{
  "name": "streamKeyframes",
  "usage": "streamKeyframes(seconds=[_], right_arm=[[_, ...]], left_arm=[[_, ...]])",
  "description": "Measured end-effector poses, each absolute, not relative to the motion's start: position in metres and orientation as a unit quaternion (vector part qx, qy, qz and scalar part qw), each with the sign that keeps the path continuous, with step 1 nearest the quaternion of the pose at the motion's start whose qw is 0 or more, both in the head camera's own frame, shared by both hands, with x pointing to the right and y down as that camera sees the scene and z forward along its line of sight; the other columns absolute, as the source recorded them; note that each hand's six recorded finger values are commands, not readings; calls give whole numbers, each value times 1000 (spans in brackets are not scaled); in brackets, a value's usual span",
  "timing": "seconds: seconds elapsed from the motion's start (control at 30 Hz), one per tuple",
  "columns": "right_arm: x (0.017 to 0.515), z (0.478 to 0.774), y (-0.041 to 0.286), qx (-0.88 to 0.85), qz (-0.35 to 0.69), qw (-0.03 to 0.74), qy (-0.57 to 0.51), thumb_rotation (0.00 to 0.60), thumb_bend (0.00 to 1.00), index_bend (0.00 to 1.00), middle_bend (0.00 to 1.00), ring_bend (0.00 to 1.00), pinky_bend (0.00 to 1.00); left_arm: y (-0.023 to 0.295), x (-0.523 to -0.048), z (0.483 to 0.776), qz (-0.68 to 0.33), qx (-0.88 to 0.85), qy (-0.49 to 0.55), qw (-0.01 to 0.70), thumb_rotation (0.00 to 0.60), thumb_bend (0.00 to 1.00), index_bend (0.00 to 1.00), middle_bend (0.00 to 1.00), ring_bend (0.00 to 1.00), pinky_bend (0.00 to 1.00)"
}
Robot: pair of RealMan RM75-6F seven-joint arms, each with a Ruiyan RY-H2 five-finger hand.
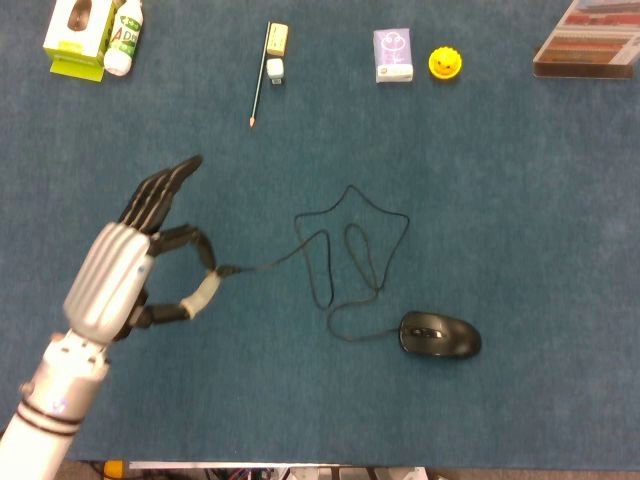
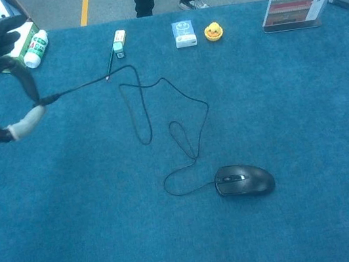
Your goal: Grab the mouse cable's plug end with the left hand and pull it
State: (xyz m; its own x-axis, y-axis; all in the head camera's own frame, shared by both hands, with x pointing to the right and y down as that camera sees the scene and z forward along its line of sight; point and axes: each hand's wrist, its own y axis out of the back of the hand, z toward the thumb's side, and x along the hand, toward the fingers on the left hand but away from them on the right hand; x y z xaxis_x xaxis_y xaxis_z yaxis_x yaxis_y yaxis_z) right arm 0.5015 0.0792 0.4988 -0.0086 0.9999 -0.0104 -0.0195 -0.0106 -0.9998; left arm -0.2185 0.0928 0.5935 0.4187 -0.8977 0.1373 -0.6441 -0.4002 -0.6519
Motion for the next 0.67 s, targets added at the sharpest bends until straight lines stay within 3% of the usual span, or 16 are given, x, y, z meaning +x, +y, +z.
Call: streamKeyframes(seconds=[0.37,0.67], right_arm=[[500,512,75,-508,515,487,-489,600,0,163,75,72,285],[505,522,73,-519,518,475,-487,600,0,163,75,72,285]], left_arm=[[132,-225,575,-222,-809,483,253,600,427,654,0,0,38],[139,-224,579,-225,-810,484,242,600,427,655,0,0,38]])
